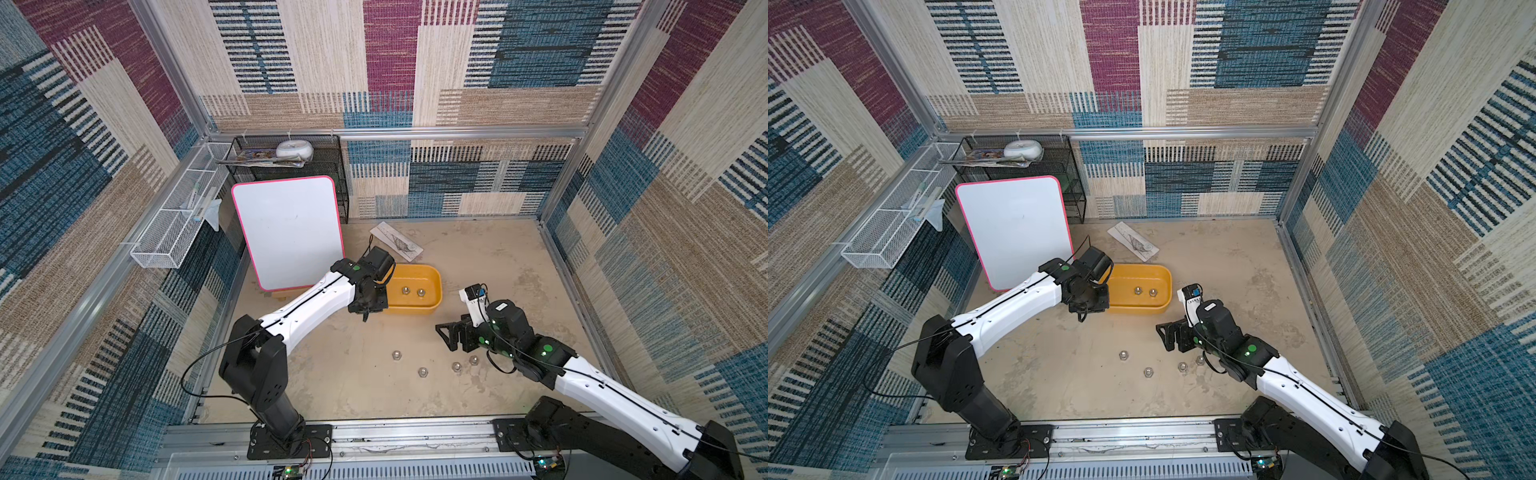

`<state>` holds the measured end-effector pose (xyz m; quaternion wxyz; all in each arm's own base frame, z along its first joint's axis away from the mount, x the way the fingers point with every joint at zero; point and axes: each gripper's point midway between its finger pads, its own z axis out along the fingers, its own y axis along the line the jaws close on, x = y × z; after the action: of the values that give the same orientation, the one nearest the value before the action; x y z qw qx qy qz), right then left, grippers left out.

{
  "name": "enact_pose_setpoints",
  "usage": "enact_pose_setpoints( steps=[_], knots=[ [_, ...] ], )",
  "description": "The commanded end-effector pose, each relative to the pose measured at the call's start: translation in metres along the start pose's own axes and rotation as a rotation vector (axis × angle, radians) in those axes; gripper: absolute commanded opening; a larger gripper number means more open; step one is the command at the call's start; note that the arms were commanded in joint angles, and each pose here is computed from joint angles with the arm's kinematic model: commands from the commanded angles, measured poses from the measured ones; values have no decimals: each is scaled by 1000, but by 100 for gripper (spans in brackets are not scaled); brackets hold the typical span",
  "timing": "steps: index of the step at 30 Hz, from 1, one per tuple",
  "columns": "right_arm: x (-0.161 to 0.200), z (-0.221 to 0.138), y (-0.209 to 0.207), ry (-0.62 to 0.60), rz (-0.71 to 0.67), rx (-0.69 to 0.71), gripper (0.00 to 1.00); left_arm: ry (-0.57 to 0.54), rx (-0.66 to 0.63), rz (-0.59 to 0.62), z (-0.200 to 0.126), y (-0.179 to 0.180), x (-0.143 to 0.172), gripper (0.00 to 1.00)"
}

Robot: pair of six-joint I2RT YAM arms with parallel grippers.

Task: Put the nuts on the desktop into the storage box
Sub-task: Place the nut in the storage box.

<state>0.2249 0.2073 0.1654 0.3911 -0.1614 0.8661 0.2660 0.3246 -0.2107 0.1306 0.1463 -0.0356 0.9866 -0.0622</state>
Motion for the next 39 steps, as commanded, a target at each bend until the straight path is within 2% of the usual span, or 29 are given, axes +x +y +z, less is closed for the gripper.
enact_pose_setpoints(
  steps=[1, 10, 16, 23, 26, 28, 30, 35, 39],
  knots=[
    [-6, -1, 1, -28, 4, -5, 99, 23, -12, 53, 12, -14, -14, 27],
    [-5, 0, -1, -31, 10, 5, 99, 95, -45, 102, 77, -45, -43, 27],
    [-4, 1, -1, -27, 9, 7, 99, 122, -34, 123, 100, -61, -55, 28],
    [-2, 2, -3, -24, 11, 16, 99, 155, -56, 136, 125, -63, -59, 32],
    [-2, 3, -4, -23, 11, 18, 99, 159, -47, 135, 124, -64, -59, 50],
    [-3, 2, -4, -24, 12, 19, 99, 154, -35, 128, 115, -66, -60, 70],
    [-2, 2, -4, -25, 12, 19, 99, 140, -21, 126, 103, -68, -61, 76],
    [-3, 2, -3, -26, 12, 17, 99, 107, 16, 139, 63, -69, -57, 75],
    [-3, 1, -3, -28, 12, 15, 99, 85, 20, 171, 31, -68, -39, 72]
  ],
)
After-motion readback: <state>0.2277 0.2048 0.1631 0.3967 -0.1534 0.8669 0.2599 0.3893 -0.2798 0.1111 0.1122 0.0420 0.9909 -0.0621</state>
